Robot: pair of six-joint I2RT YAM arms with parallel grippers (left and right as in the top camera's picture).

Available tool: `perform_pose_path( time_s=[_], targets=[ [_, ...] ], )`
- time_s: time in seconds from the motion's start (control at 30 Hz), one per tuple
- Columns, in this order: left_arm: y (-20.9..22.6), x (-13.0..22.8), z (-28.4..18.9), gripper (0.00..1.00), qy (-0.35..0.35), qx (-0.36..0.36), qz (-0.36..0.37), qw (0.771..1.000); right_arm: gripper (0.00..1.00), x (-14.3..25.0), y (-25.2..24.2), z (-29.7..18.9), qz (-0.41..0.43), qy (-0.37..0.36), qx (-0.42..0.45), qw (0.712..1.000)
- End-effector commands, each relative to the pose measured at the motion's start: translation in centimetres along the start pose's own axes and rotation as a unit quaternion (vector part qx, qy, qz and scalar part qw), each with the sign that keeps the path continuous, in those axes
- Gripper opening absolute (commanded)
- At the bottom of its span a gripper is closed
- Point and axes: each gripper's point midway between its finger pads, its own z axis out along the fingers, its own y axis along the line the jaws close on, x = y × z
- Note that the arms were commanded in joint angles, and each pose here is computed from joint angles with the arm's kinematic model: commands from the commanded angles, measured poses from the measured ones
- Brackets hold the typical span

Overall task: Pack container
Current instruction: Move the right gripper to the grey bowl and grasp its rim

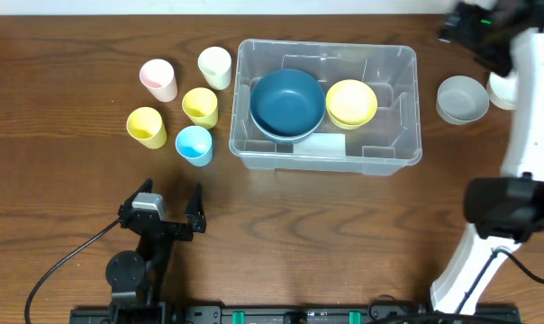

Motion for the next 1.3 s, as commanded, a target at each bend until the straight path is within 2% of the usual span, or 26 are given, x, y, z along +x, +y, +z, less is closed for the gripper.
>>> perform_pose_path(
  time_s=[0.0, 0.2, 0.57, 0.93, 1.2, 1.27],
  targets=[
    [0.2, 1.5, 0.1, 0.98, 0.022, -0.002, -0.008, 1.0, 0.99, -0.2, -6.8, 3.1, 0.045, 0.034, 0.077, 0.995],
    [0.2, 1.5, 0.1, 0.98, 0.022, -0.002, -0.008, 1.0, 0.99, 1.8, -11.0, 8.6, 0.063, 0.087, 0.082, 0.991],
    [0.2, 1.5, 0.1, 0.98, 0.022, -0.002, -0.008, 1.0, 0.98, 4.7, -12.5, 15.3, 0.067, 0.098, 0.079, 0.99],
    [0.2, 1.5, 0.1, 0.98, 0.022, -0.002, -0.008, 1.0, 0.95, 6.6, -13.3, 17.7, 0.067, 0.106, 0.082, 0.989],
    [0.2, 1.5, 0.1, 0.98, 0.022, -0.002, -0.008, 1.0, 0.91, 7.1, -13.7, 18.1, 0.067, 0.109, 0.088, 0.988],
    [0.2, 1.5, 0.1, 0.98, 0.022, -0.002, -0.008, 1.0, 0.86, 7.3, -13.9, 18.2, 0.067, 0.11, 0.092, 0.987]
  ],
)
